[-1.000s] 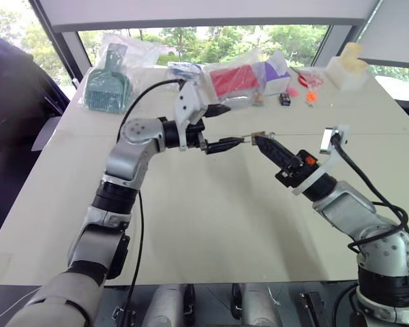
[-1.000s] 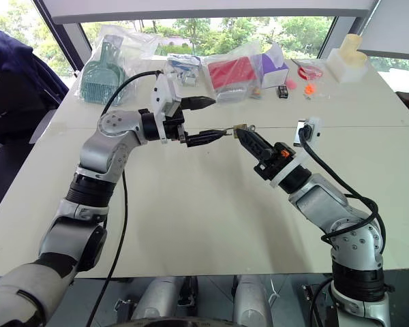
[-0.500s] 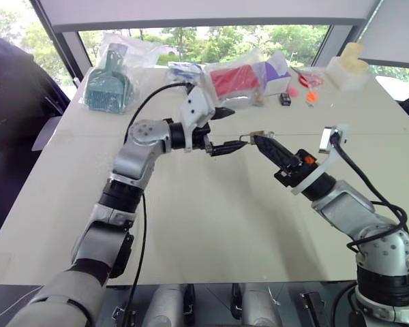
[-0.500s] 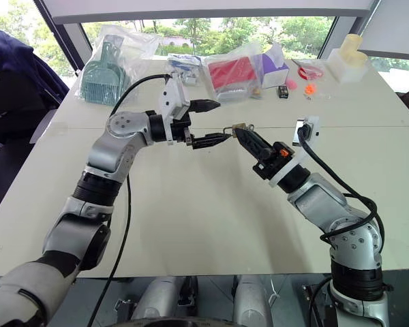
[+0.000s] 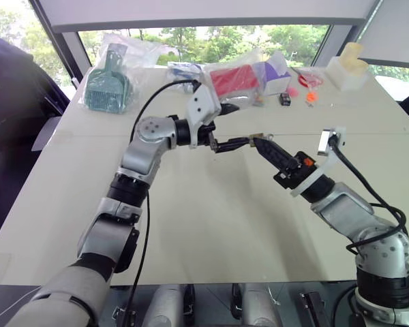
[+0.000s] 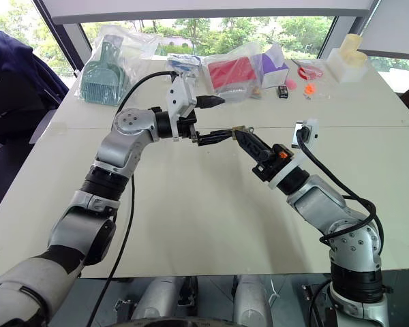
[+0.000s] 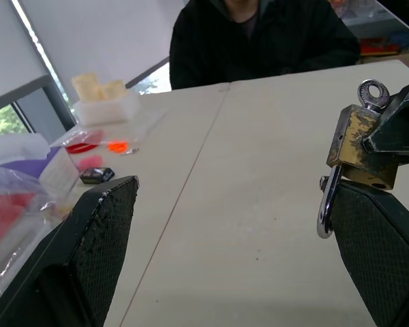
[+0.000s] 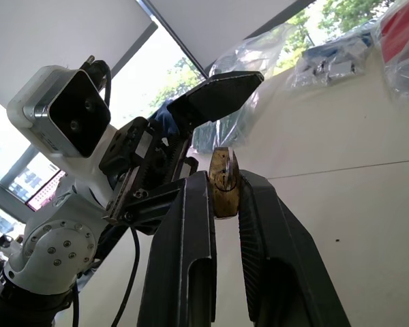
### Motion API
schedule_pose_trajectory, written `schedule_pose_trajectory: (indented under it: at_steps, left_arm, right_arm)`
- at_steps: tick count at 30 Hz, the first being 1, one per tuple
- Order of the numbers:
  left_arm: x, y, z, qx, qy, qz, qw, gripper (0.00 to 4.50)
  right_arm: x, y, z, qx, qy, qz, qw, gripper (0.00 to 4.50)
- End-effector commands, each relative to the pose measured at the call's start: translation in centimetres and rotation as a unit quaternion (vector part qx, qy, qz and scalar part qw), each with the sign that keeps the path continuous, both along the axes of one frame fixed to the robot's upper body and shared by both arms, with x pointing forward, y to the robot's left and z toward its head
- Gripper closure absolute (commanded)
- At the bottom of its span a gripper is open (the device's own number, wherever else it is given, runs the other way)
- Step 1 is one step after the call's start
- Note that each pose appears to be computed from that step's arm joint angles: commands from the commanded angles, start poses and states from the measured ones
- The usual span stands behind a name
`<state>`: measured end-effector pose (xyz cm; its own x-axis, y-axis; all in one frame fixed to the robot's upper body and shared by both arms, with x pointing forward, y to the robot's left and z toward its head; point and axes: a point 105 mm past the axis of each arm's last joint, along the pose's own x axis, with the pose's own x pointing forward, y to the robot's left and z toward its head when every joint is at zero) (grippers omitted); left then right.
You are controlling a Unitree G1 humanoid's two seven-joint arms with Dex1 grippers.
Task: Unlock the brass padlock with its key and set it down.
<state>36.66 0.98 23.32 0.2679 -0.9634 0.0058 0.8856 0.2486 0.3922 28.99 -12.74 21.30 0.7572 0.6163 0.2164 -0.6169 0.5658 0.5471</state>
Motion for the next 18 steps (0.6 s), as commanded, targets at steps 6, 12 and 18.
schedule_pose_trajectory:
  at_steps: [6,12,18]
  left_arm:
    - [-1.35,1.26,1.54,-0.02,-0.001,-0.014,1.0,0.05]
    - [-1.02,1.23,1.07,-0.011,-0.001,-0.005,1.0,0.05]
    - [-0.89,0.46,0.6,0.001,-0.005,-0.016,1.0,0.05]
  right_arm:
    - [-0.67,0.18,1.05,0.001,-0.027,0.009,1.0,4.5]
    - [-0.7,0.51,1.17,0.001,-0.029,0.018,0.999,4.5]
    - [-0.94,0.72,1.35,0.001,-0.031,0.022,0.999,4.5]
